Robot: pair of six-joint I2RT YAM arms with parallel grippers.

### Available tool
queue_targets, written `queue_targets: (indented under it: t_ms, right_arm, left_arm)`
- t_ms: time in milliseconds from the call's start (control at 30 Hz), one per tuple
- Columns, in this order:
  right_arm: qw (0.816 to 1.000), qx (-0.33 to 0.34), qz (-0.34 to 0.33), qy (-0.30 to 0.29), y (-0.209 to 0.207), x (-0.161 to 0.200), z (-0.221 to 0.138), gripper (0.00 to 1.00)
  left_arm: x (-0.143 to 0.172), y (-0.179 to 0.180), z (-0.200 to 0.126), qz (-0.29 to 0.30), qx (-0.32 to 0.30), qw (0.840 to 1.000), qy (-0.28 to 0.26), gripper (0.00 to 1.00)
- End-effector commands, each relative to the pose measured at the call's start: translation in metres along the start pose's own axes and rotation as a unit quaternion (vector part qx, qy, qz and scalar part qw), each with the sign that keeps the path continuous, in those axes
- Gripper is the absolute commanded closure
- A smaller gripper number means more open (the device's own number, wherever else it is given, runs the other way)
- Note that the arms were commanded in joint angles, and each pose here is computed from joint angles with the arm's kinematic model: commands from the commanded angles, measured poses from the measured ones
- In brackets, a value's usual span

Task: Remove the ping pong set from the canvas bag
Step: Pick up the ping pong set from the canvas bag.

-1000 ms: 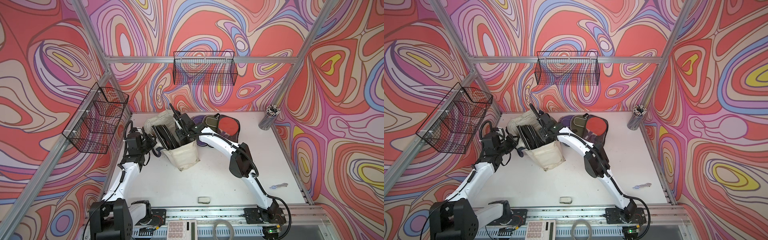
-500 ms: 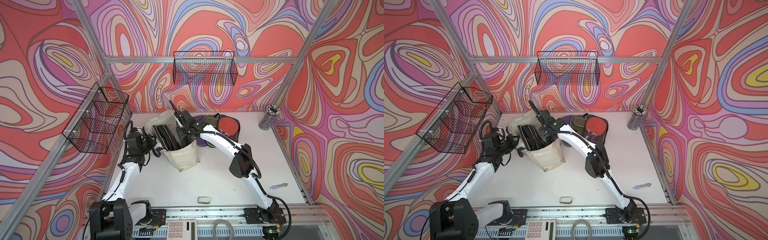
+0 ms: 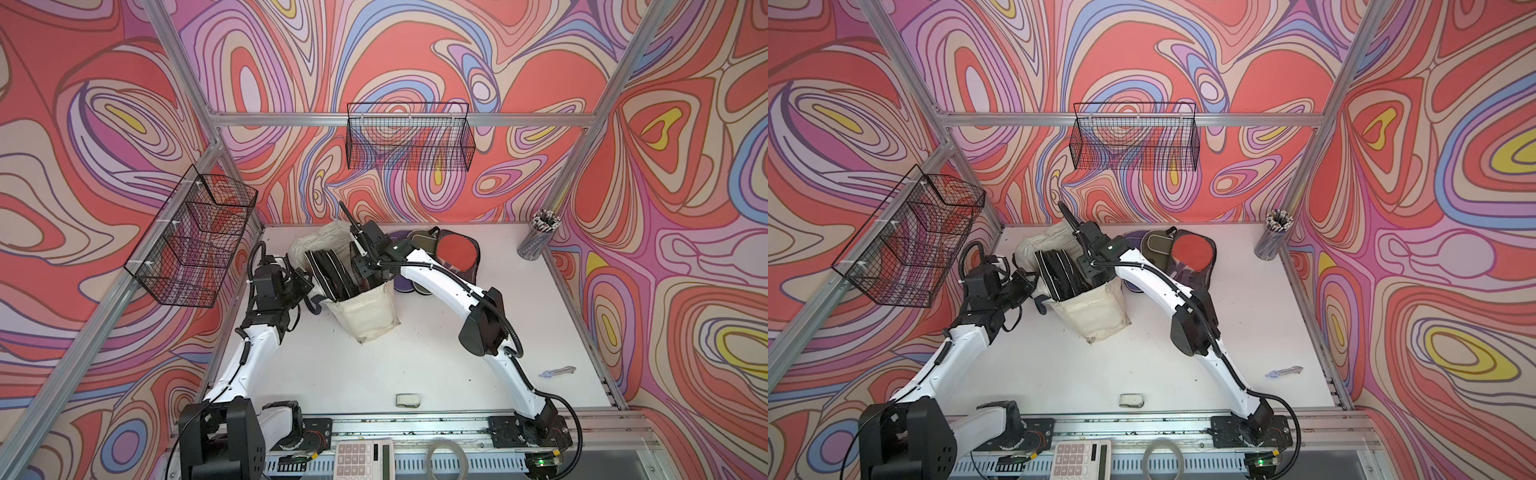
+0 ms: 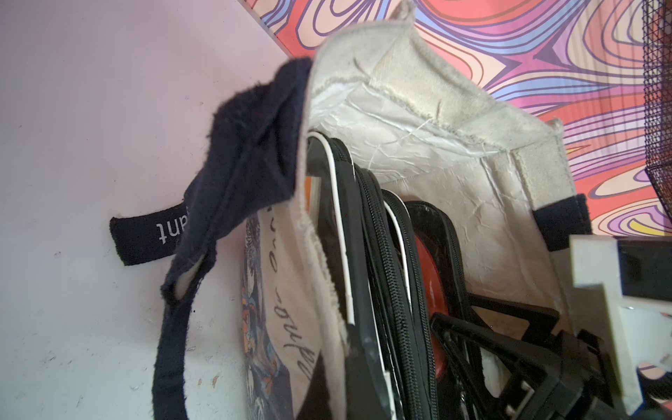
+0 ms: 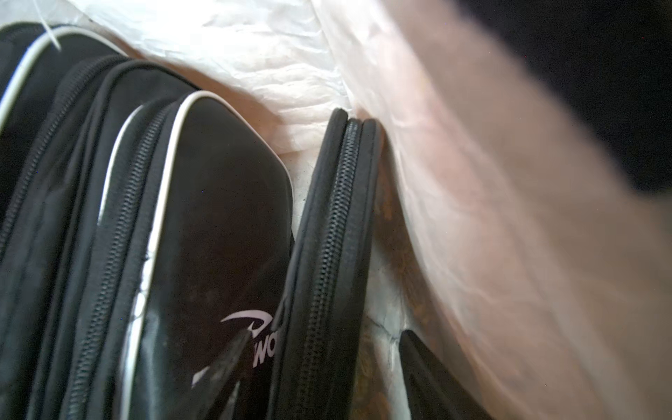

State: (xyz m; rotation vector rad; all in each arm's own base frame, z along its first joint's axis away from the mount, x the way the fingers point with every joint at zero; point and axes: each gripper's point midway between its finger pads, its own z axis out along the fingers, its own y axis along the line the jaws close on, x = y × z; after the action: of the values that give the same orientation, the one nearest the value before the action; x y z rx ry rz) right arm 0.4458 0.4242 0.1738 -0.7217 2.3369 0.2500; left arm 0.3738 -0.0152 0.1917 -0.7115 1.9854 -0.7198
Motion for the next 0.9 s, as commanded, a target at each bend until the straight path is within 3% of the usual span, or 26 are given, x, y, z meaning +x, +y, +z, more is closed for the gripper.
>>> queue_targets:
  t_ms: [0, 267, 333, 433, 600, 867]
  right_arm:
    - [1.000, 0.012, 0.000, -0.008, -0.005, -0.008, -0.015, 0.46]
    - [1.000, 0.005, 0.002, 0.006, -0.002, 0.003, -0.001, 0.54]
    - [1.000, -0.001, 0.003, 0.003, 0.000, 0.002, 0.000, 0.66]
    - [1.000, -0.005, 0.004, 0.004, 0.002, 0.002, 0.001, 0.98]
    - [1.000, -0.011, 0.009, -0.003, 0.004, -0.001, -0.005, 1.00]
    - [0.997, -0.018, 0.020, -0.072, 0.002, -0.046, -0.051, 1.00]
  left_arm:
    - [-0.004, 0.000, -0.002, 0.000, 0.004, 1.000, -0.013, 1.00]
    - [-0.005, -0.001, -0.004, 0.001, 0.004, 1.000, -0.015, 1.00]
    - [-0.005, -0.001, -0.005, 0.001, 0.004, 1.000, -0.015, 1.00]
    - [-0.006, -0.002, -0.005, 0.001, 0.005, 1.000, -0.015, 1.00]
    - [-0.004, 0.001, -0.005, 0.000, 0.003, 1.000, -0.015, 1.00]
    - [-0.005, -0.002, -0.004, 0.000, 0.006, 1.000, -0.014, 1.00]
